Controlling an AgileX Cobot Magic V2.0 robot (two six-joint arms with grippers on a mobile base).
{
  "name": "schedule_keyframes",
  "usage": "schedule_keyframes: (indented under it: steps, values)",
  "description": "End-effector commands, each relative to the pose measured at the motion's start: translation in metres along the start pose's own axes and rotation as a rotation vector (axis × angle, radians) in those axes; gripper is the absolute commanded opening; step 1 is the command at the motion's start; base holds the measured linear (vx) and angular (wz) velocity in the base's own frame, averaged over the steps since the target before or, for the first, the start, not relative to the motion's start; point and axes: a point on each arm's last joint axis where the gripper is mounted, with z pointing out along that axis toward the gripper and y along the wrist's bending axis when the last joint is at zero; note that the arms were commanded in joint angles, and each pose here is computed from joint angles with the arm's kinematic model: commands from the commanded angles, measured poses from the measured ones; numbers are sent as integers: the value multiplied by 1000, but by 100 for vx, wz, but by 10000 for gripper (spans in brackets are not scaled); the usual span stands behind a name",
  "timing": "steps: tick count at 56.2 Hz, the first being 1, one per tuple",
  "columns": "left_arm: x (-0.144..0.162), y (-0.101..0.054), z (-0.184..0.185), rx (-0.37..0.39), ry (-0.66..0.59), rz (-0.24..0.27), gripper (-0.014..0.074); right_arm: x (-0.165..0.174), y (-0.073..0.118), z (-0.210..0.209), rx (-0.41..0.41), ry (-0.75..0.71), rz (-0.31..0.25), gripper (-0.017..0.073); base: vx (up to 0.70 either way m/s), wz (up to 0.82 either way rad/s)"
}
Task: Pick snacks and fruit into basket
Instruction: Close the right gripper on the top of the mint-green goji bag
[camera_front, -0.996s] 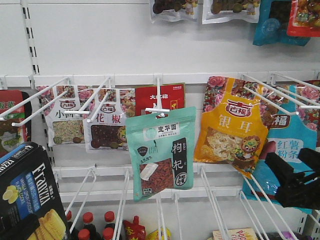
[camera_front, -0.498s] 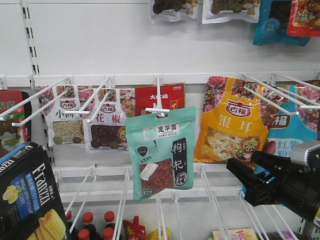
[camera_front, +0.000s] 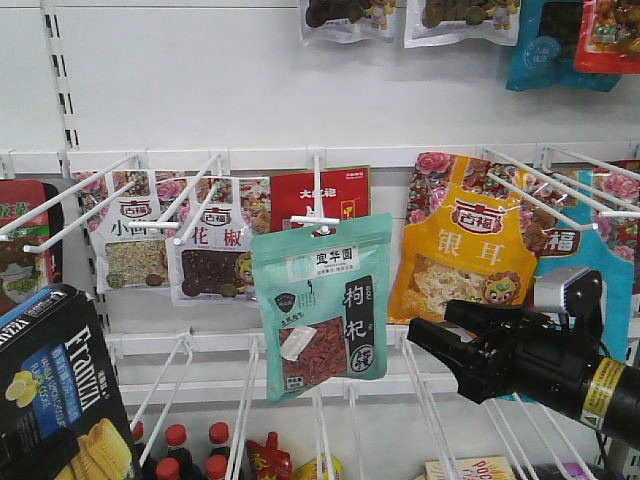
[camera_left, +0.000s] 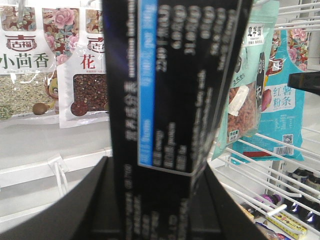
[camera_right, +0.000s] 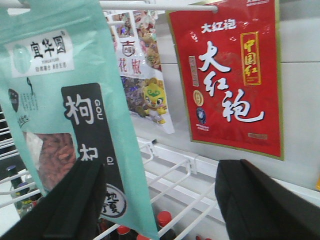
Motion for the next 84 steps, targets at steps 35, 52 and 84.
schedule_keyframes:
  steps: [35, 52, 84]
  values:
    - [-19, -2, 1, 26, -121, -17, 3, -27, -10, 27, -246, -86, -29, 529, 0, 0]
    - [-19, -2, 1, 26, -121, -17, 3, -25, -11, 29, -273, -94, -15, 518, 0, 0]
    - [-19, -2, 1, 25, -122, -18, 3, -26, -6, 35, -263, -116, -35, 515, 0, 0]
